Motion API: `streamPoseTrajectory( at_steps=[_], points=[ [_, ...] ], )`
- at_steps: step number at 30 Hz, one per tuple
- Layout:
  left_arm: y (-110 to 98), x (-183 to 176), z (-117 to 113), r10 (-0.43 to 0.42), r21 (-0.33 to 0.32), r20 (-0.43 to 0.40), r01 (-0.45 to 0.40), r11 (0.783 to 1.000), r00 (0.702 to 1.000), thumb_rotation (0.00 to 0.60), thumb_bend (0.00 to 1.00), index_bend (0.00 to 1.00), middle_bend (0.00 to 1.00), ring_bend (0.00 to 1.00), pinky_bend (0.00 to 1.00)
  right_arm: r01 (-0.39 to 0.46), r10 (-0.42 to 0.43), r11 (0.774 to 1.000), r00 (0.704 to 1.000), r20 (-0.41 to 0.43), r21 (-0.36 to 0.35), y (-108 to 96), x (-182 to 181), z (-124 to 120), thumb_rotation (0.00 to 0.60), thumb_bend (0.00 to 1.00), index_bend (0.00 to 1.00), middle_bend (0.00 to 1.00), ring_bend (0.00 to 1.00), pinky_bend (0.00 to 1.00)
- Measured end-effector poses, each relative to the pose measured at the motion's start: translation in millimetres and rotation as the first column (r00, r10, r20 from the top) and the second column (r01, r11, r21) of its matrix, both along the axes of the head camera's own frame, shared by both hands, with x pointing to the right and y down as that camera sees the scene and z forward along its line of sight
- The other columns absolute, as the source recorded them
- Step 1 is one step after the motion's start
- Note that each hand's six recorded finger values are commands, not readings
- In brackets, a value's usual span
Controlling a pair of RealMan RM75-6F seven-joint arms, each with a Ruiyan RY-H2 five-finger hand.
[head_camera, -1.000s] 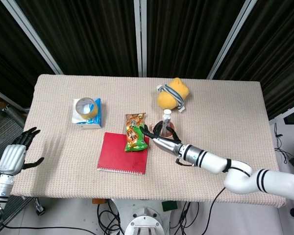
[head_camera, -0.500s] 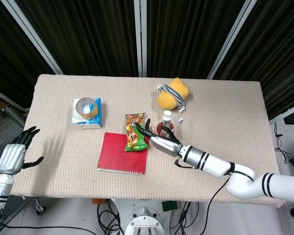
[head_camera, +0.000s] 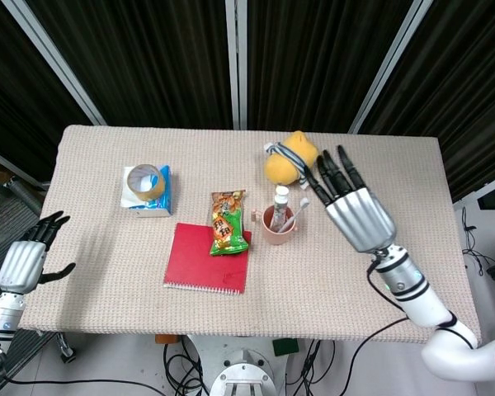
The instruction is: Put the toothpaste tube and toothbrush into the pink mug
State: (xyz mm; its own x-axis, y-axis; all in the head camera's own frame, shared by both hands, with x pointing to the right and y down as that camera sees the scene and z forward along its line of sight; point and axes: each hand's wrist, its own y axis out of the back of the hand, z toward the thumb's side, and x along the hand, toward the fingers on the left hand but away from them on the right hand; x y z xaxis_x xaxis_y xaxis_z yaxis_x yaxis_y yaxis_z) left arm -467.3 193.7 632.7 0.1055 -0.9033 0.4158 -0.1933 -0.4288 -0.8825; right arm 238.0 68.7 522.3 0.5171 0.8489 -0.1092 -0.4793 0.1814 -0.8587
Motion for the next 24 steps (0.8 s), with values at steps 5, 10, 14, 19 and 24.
streamPoseTrajectory(
  at_steps=[5,10,14,19,24],
  points=[
    [-2.7,6.2,-8.3,0.01,0.022,0.017,-0.011,1.0,1.0,0.6,0.16,0.1,0.05,0.09,0.22,-0.22,0.287,0.94,0.924,0.252,-0.262,20.7,73.0,16.3,0.58,0.37,0.0,0.0,0.0,0.0],
    [-6.4,14.6,-19.4,0.019,0.064,0.039,-0.021,0.998,0.999,0.6,0.16,0.09,0.05,0.09,0.22,-0.347,0.522,0.826,0.769,0.369,-0.444,59.0,150.4,40.4,0.532,0.39,0.0,0.0,0.0,0.0],
    [-4.6,16.8,-22.7,0.026,0.068,0.071,-0.031,0.997,0.997,0.6,0.16,0.09,0.05,0.09,0.21,-0.426,0.605,0.773,0.718,0.345,-0.47,97.7,209.1,59.4,0.515,0.39,0.0,0.0,0.0,0.0],
    [-0.5,20.3,-24.9,0.031,0.062,0.096,-0.037,0.997,0.995,0.6,0.16,0.09,0.05,0.09,0.21,-0.488,0.634,0.746,0.729,0.259,-0.453,138.5,242.9,77.7,0.514,0.39,0.0,0.0,0.0,0.0],
    [0.6,20.7,-27.6,0.034,0.061,0.114,-0.041,0.997,0.993,0.6,0.16,0.09,0.05,0.09,0.21,-0.504,0.673,0.707,0.695,0.252,-0.496,156.6,249.3,89.5,0.513,0.39,0.0,0.0,0.0,0.0]
  ],
)
